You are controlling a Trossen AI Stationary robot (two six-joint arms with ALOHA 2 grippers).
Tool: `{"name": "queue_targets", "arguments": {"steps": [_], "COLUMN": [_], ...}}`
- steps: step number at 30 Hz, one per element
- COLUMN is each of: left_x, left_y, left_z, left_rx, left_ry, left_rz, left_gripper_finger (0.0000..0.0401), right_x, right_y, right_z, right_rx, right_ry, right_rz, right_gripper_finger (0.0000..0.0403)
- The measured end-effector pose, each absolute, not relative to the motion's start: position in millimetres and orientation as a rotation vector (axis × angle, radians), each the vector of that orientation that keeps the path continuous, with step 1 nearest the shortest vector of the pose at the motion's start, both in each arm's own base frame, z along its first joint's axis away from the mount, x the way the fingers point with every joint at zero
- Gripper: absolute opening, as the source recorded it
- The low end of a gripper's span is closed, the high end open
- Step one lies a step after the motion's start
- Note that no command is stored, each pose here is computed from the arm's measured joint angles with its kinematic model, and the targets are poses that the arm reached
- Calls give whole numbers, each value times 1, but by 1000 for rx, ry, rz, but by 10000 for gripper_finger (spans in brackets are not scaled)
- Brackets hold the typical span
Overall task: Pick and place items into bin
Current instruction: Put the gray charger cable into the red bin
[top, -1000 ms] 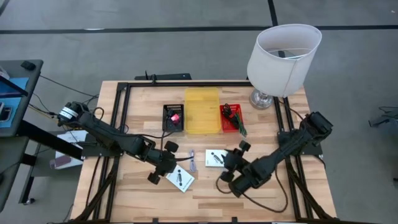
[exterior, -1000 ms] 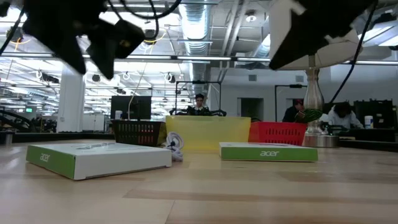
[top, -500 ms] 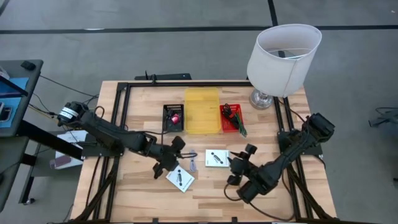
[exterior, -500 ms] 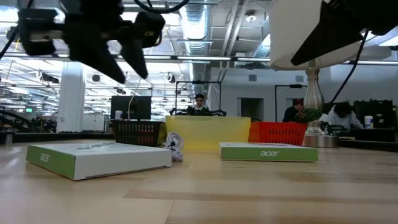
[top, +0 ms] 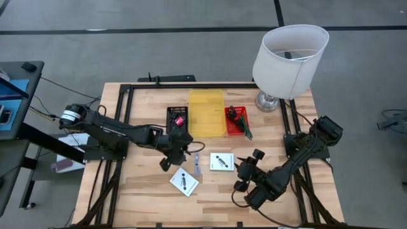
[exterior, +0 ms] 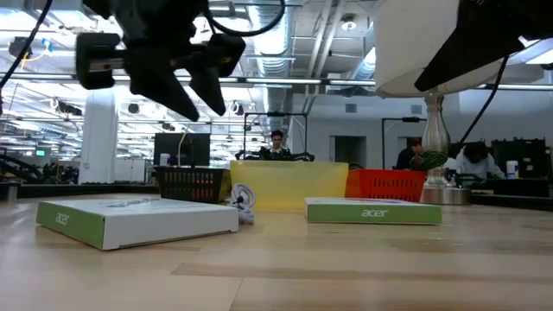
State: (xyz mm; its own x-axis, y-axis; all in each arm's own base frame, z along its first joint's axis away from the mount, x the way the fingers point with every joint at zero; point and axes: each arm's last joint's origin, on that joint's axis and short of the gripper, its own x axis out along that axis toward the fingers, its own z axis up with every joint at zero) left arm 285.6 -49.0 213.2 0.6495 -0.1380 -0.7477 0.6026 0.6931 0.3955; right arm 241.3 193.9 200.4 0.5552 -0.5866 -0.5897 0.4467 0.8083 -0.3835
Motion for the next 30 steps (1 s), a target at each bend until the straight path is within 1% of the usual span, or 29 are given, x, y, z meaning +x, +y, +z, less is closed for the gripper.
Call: {"name": "queue_targets", "arguments": {"steps": [3,5,8,11,13,16,22,27,30], "left_x": [291,297,301,308,313,319,324,324,323], "left_y": [-41,-37,-36,-39,-42,-44,-43,-38,-38], "left_z": [210,204,186,173,172,177,181,181,180], "left_rx": [583,547,558,596,607,655,826,983,1020], "left_ry": [757,759,819,817,808,775,715,744,760], "left_rz": [-428,-439,-479,-536,-564,-580,-571,-511,-516], "left_gripper_finger": [148,148,148,148,148,148,148,148,148], "right_x": [242,242,242,241,241,240,236,235,235], "right_y": [194,193,193,193,193,192,188,188,188], "right_z": [200,200,200,200,199,197,186,184,184], "right_rx": [-197,-192,-191,-194,-195,-202,-219,-209,-204], "right_ry": [768,767,766,768,769,772,785,795,801], "right_rz": [-616,-618,-619,-620,-620,-622,-626,-625,-623], "right_gripper_finger": [120,120,120,120,120,120,120,120,120]}}
